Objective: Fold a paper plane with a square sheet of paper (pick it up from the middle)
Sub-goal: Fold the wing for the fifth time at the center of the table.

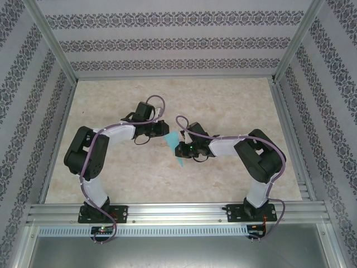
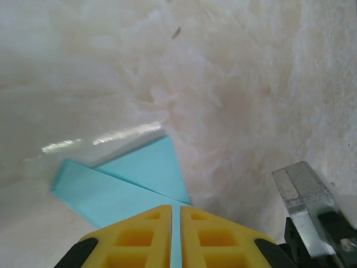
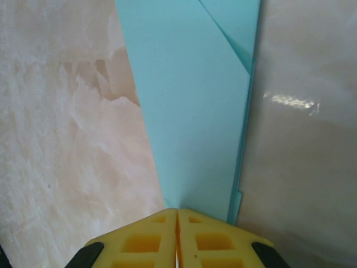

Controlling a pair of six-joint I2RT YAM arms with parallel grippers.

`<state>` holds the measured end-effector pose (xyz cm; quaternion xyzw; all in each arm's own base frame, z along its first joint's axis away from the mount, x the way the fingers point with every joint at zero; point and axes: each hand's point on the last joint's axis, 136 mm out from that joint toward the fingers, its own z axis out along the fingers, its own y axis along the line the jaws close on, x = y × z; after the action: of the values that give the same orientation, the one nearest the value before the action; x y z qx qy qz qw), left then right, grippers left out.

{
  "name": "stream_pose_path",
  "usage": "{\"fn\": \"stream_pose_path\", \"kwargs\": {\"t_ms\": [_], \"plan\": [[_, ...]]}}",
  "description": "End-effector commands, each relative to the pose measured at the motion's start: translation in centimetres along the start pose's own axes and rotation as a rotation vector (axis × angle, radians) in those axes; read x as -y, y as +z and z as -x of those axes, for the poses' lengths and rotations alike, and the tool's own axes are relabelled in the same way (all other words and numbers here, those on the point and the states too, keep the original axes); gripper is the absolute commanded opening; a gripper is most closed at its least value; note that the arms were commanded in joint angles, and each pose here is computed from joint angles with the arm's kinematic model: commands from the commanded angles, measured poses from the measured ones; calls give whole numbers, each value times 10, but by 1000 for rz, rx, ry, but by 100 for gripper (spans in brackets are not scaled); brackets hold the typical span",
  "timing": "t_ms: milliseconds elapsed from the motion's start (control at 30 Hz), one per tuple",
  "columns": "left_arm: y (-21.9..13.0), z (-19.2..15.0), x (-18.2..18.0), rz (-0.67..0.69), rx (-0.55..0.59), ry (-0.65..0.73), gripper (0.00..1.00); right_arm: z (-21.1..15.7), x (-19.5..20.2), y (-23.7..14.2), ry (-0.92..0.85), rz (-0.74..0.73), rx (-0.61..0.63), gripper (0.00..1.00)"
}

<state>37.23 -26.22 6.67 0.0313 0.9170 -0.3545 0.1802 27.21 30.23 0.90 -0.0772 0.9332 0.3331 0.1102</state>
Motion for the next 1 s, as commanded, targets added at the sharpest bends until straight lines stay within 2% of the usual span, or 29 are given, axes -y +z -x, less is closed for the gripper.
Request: {"fn": "stream_pose_path", "kwargs": {"t_ms": [0,267,500,767,967], "plan": [[19,-9,-5,-2,-30,-24,13,-74,76,2,143,-258,-213,10],[36,-14,-42,140,-47,-27,11,-77,78,0,144,-264,-218,10],[24,0,-85,275,15,-66,11,-96,97,-5,159,-340,-272,10],[12,17,-111,294,52,-117,11,-99,101,-6,160,-349,-277,10],[7,32,-97,261,54,-90,11,-94,96,-6,154,-338,-265,10]]}}
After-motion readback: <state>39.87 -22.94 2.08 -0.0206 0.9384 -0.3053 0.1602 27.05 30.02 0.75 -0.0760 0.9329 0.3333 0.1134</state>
